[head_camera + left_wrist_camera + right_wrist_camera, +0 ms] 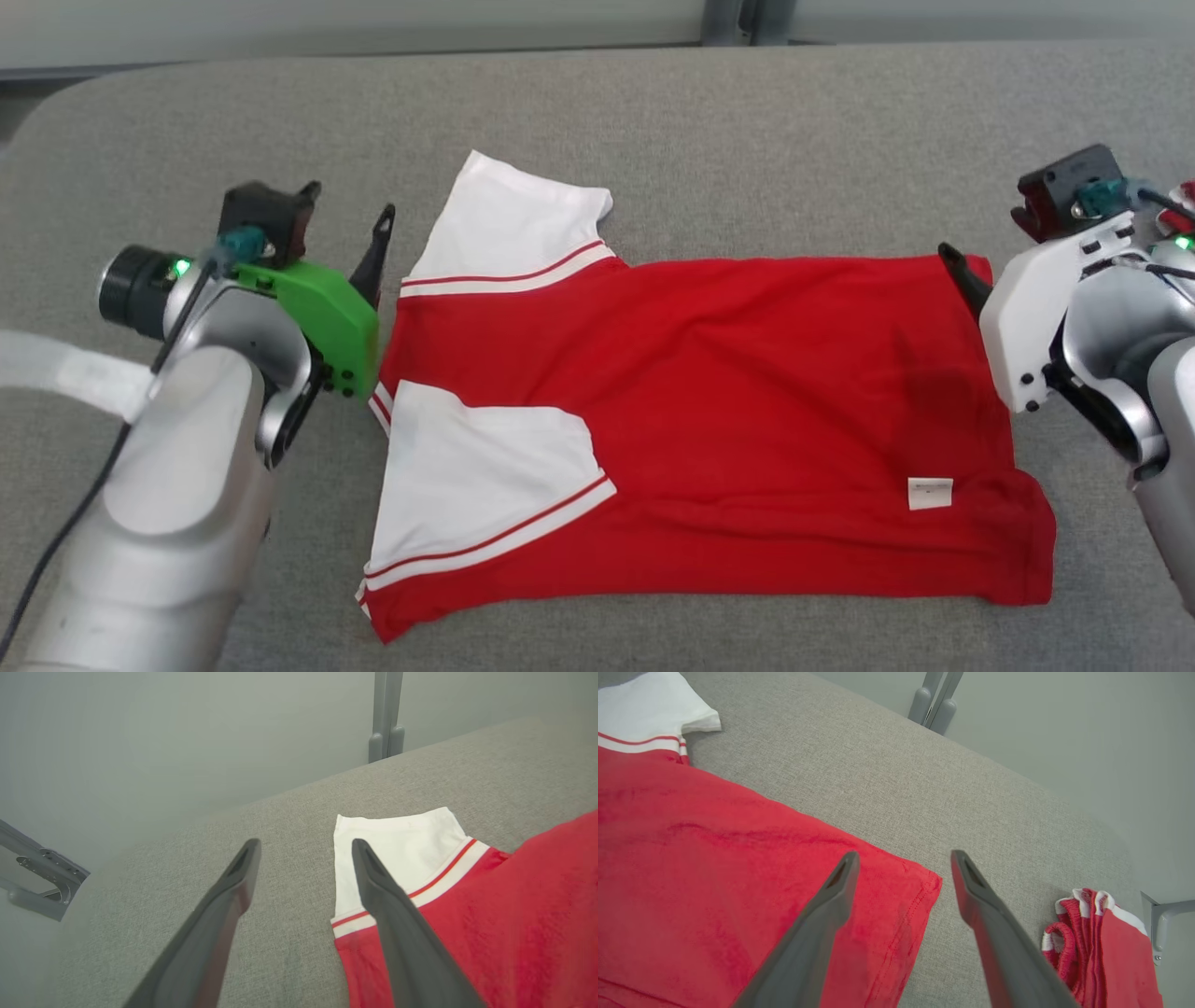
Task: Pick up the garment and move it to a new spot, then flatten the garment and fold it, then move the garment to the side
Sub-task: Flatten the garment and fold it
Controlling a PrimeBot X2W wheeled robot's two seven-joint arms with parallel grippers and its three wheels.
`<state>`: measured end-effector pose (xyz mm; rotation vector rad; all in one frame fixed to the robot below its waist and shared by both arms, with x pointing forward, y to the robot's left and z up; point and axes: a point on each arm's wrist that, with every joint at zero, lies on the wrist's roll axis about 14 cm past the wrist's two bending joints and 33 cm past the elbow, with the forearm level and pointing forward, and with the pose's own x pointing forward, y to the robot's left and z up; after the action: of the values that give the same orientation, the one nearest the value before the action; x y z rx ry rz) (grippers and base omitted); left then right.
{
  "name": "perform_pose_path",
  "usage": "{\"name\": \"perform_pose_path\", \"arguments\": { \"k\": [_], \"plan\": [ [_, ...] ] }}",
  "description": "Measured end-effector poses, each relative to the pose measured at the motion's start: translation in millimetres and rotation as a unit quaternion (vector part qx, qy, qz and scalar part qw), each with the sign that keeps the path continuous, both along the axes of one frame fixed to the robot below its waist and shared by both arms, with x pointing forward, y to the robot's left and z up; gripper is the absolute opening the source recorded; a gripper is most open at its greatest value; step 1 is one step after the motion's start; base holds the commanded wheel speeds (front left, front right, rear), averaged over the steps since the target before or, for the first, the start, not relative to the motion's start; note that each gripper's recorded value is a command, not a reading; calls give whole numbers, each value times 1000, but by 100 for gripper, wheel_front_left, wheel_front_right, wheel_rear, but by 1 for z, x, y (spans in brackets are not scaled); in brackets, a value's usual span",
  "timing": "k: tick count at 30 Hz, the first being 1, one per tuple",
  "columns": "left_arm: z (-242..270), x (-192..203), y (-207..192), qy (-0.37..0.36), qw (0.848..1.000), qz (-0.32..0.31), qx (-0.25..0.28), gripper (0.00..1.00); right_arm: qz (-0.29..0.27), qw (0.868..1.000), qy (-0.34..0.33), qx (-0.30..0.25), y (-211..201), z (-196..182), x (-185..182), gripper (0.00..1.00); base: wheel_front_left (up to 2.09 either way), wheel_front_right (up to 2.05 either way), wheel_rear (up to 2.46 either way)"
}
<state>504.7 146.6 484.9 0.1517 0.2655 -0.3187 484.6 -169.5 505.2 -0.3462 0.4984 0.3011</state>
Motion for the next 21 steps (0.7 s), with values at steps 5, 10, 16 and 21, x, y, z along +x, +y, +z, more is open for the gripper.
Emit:
{"name": "perform_pose_path", "arguments": {
  "k": [5,10,16,21],
  "plan": [
    [-19,35,-21,56,998,-37,17,100,15,999,24,-28,-6,-8,21,100,0,0,0],
    [-43,67,-18,98,992,-51,52,100,28,998,26,-47,-8,-18,43,100,0,0,0],
    [-90,84,-28,167,981,-72,70,100,24,996,53,-63,-20,-48,57,100,0,0,0],
    [-109,93,-33,189,976,-82,66,100,20,995,71,-71,-28,-68,60,100,0,0,0]
  ]
}}
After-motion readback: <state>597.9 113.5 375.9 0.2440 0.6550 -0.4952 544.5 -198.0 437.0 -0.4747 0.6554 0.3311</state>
